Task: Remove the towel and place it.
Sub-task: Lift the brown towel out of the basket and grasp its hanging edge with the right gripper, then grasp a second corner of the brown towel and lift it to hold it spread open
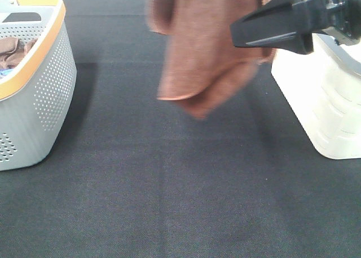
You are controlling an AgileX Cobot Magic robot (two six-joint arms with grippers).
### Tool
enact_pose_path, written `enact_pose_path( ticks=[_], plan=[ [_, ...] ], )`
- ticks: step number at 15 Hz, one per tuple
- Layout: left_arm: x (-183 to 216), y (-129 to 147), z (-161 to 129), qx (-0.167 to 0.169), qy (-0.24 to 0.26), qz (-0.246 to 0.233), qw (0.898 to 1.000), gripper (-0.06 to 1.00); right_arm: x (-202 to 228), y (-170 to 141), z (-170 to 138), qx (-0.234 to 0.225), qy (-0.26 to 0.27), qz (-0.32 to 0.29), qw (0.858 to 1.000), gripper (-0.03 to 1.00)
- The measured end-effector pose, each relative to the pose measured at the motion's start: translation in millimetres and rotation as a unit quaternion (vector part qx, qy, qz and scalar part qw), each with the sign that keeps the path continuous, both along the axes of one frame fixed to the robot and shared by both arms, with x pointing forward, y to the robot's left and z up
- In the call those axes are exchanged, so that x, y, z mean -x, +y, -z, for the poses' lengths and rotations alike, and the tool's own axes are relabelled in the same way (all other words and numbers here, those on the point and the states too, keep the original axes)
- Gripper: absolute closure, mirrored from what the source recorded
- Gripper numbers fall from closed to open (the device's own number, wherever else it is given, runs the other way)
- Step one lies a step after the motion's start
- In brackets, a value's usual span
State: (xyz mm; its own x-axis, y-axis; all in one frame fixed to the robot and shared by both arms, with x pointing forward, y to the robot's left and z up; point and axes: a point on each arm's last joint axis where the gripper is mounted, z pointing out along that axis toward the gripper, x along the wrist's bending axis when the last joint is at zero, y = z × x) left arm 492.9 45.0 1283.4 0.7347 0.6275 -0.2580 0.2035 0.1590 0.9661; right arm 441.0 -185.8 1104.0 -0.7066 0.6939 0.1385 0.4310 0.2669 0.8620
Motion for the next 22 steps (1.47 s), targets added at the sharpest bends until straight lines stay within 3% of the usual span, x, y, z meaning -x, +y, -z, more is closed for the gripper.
enact_pose_path(
  ticks=[9, 14, 22],
  plan=[
    [0, 0, 0, 0.003, 0.002, 0.001, 1.000, 0.94, -4, -2, -2, -0.003, -0.018, 0.023, 1.000, 0.24],
    [0, 0, 0, 0.003, 0.002, 0.001, 1.000, 0.94, -9, -7, -2, 0.017, -0.038, 0.049, 0.998, 0.24],
    [0, 0, 0, 0.003, 0.002, 0.001, 1.000, 0.94, -26, 4, 23, 0.001, 0.043, 0.045, 0.998, 0.23]
  ],
)
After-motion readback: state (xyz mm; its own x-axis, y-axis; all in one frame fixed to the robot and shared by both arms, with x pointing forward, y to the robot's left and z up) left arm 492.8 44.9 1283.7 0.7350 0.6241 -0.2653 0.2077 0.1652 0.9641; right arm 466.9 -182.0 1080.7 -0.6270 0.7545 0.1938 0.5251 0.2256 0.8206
